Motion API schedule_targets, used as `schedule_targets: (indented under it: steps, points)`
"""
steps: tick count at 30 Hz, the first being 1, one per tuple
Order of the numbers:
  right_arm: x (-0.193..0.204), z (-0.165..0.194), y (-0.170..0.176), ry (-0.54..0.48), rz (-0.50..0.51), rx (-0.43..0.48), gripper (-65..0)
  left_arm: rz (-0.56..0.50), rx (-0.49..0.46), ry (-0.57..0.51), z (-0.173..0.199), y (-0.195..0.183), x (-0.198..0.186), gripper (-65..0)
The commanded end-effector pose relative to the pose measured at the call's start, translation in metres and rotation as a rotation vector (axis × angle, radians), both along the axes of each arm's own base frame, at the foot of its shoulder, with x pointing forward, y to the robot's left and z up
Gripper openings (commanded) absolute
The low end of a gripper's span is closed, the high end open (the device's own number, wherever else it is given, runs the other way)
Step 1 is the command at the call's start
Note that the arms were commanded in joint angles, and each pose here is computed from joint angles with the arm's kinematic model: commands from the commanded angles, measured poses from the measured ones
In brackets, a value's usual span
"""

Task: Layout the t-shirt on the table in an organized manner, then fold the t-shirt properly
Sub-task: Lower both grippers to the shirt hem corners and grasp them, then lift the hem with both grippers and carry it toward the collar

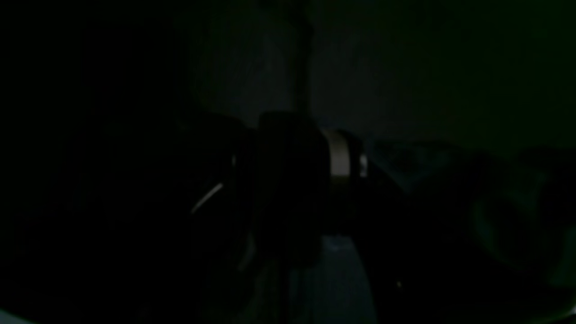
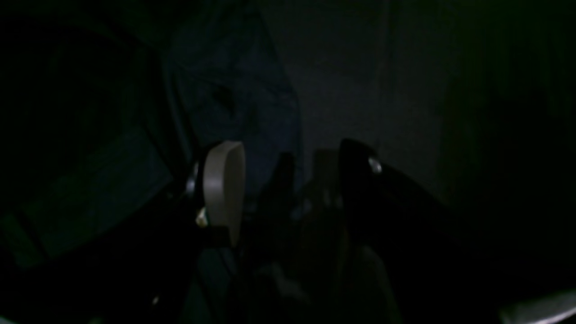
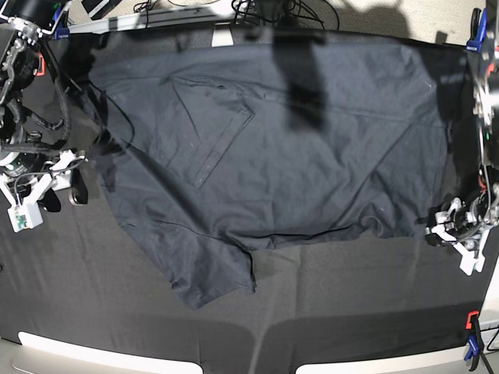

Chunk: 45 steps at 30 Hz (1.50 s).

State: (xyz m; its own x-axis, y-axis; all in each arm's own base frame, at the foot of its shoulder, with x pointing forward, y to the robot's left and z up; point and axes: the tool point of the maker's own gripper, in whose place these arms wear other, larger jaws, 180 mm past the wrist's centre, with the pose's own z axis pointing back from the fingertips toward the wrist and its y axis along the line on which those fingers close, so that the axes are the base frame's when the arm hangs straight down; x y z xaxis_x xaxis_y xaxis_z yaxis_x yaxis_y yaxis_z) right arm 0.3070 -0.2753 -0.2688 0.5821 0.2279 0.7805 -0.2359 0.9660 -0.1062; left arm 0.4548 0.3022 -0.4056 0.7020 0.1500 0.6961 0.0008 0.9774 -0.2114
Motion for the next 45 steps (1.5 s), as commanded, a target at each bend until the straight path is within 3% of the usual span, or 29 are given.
schedule_targets:
  steps: [1, 10, 15, 20, 23, 30, 32, 39, 45]
  points:
    - [0.006, 0.015, -0.002, -0.047, 0.006, -0.014, -32.3, 0.012, 0.000, -0.046, 0.017, 0.007, 0.011, -44.5]
    - [0.007, 0.016, -0.002, -0.050, 0.005, -0.014, -32.3, -0.080, -0.042, 0.034, 0.001, -0.016, -0.002, -45.0]
    - [0.007, 0.017, -0.002, -0.051, 0.005, -0.014, -32.3, -0.150, -0.141, 0.015, 0.009, -0.035, -0.004, -45.0]
    - [0.007, 0.017, -0.002, -0.052, 0.005, -0.014, -32.3, -0.152, -0.155, 0.032, 0.008, -0.036, -0.007, -53.0]
    - [0.009, 0.019, -0.002, -0.066, 0.007, -0.011, -32.3, -0.147, -0.152, 0.029, 0.009, -0.033, -0.007, -63.9]
    - [0.039, 0.023, -0.001, -0.175, 0.002, 0.093, -32.2, -0.142, -0.153, 0.014, 0.011, -0.032, -0.005, -65.0]
    - [0.058, 0.016, 0.003, -0.151, 0.011, 0.129, -32.2, -0.141, -0.153, 0.014, 0.011, -0.032, -0.005, -65.0]
    - [0.134, -0.026, 0.038, 0.117, 0.065, 0.173, -32.3, -0.138, -0.153, 0.016, 0.010, -0.033, -0.005, -65.0]
    - [0.179, -0.045, 0.040, 0.245, 0.025, 0.207, -32.3, -0.139, -0.154, 0.016, 0.010, -0.034, -0.004, -65.0]
